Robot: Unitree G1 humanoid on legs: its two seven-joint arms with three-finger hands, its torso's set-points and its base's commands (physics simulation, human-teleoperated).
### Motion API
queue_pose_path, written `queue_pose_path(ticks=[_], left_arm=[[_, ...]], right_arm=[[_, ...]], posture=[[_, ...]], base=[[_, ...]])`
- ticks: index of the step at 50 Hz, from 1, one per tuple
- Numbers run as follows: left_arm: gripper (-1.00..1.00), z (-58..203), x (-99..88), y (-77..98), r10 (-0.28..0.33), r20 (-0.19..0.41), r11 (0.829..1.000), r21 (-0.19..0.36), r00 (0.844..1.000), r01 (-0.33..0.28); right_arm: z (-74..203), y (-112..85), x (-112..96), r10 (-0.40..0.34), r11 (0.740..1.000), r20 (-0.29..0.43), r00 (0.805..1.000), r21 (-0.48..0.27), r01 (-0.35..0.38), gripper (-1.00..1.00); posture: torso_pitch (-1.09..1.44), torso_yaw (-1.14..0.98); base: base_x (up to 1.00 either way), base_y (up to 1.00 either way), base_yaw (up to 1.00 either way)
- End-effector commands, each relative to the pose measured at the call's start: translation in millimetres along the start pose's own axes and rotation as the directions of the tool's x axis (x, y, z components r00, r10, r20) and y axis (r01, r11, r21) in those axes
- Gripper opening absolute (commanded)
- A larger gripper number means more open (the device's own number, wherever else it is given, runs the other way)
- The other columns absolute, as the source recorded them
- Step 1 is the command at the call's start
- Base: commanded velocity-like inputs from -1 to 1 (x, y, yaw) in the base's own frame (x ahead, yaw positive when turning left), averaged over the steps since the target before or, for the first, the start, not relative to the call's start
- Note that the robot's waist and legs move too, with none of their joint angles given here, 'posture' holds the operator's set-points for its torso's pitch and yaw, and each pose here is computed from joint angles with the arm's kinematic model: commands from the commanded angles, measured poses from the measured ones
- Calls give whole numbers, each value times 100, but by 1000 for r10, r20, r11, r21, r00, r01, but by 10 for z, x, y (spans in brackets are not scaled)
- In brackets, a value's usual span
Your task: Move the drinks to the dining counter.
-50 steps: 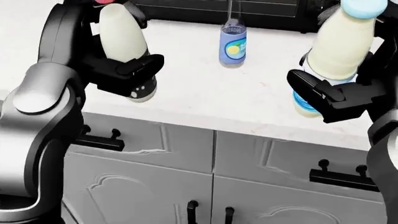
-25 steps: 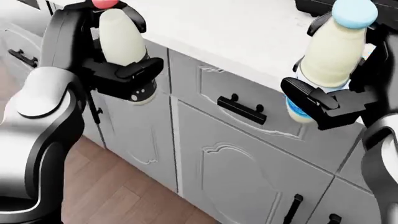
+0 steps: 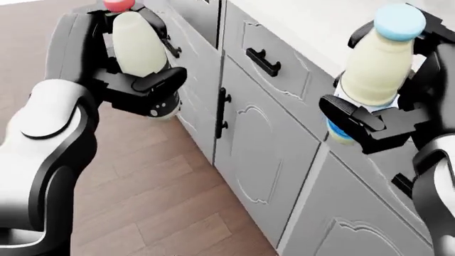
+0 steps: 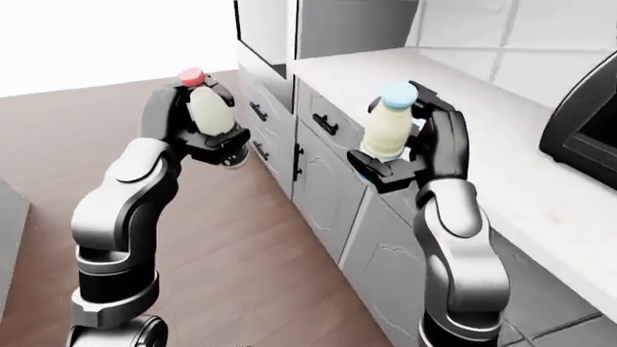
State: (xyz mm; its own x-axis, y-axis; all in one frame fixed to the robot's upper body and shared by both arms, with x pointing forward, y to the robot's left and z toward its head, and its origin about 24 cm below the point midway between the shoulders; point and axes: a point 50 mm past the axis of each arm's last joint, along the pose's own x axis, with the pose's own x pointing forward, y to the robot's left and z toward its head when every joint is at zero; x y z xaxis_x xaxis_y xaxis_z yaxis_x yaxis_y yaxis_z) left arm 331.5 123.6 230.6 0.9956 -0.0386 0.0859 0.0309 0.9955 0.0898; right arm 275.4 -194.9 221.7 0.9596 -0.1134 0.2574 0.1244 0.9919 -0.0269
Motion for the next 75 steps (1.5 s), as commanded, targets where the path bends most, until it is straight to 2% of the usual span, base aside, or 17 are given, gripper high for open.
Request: queue_pose_path(ticks=[1, 75], left_arm=[[-100, 248, -28, 34, 16, 112, 1000, -3, 994, -15], [-100, 244, -95, -20, -4, 121, 1000, 4, 993, 3]], right_arm=[[227, 29, -4, 13, 1000, 122, 992, 3, -13, -100], [221, 42, -17, 25, 1000, 115, 993, -12, -24, -100]], posture=[[0, 0], [0, 0]], base=[[41, 0, 100], [31, 0, 100]])
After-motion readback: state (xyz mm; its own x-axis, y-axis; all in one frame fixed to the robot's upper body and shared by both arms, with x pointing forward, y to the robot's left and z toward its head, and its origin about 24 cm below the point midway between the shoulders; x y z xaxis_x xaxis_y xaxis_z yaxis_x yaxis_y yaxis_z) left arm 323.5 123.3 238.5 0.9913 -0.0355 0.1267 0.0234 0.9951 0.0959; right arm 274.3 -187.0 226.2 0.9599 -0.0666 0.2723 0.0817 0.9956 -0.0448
